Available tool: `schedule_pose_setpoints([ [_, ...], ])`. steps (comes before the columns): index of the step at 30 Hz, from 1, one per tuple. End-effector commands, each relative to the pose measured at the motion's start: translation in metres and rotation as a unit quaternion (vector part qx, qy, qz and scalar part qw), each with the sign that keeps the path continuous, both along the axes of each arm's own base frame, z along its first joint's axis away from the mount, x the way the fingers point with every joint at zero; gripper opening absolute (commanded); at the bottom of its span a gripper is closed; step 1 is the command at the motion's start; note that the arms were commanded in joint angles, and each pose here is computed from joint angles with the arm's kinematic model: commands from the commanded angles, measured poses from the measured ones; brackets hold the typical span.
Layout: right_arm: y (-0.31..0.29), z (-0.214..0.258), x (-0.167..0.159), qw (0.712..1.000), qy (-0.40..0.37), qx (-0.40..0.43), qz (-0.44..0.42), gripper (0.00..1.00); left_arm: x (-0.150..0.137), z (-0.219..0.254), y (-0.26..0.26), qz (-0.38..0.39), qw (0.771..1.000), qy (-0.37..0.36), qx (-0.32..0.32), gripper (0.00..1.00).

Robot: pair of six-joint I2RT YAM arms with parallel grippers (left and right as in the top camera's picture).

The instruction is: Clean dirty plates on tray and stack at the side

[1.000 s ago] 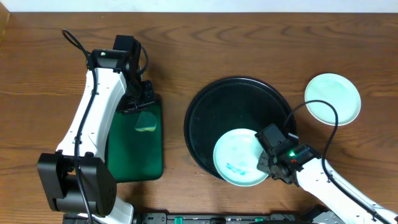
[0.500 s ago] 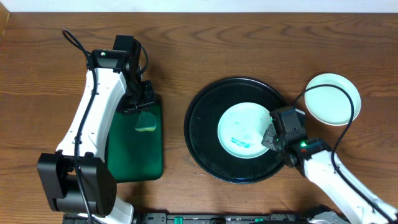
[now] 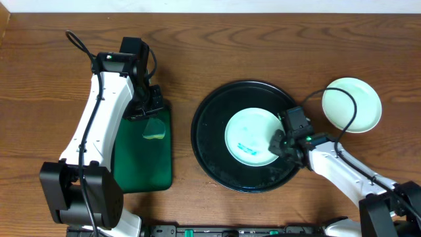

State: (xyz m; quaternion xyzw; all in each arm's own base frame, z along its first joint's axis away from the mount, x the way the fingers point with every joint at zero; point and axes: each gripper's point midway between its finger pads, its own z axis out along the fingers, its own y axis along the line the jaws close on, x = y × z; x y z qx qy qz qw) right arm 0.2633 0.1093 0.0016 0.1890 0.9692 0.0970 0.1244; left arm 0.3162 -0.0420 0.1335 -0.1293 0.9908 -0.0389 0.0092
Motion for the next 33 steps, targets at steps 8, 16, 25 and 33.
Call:
schedule_pose_setpoints([
  [8, -0.021, 0.011, -0.015, 0.993, 0.001, -0.089, 0.075, 0.99, -0.002, -0.002, -0.003, -0.011, 1.000, 0.005, -0.010, 0.07],
  [16, -0.016, 0.072, 0.038, 0.948, -0.149, -0.167, 0.226, 0.99, -0.001, -0.002, -0.003, -0.011, 1.000, 0.004, -0.010, 0.07],
  [25, 0.016, 0.066, 0.059, 0.909, -0.197, -0.112, 0.349, 0.93, -0.001, -0.002, -0.003, -0.011, 1.000, 0.003, -0.010, 0.07],
  [33, 0.009, 0.027, 0.064, 0.916, -0.159, -0.072, 0.361, 0.87, -0.001, -0.002, -0.003, -0.011, 1.000, 0.003, -0.010, 0.07],
])
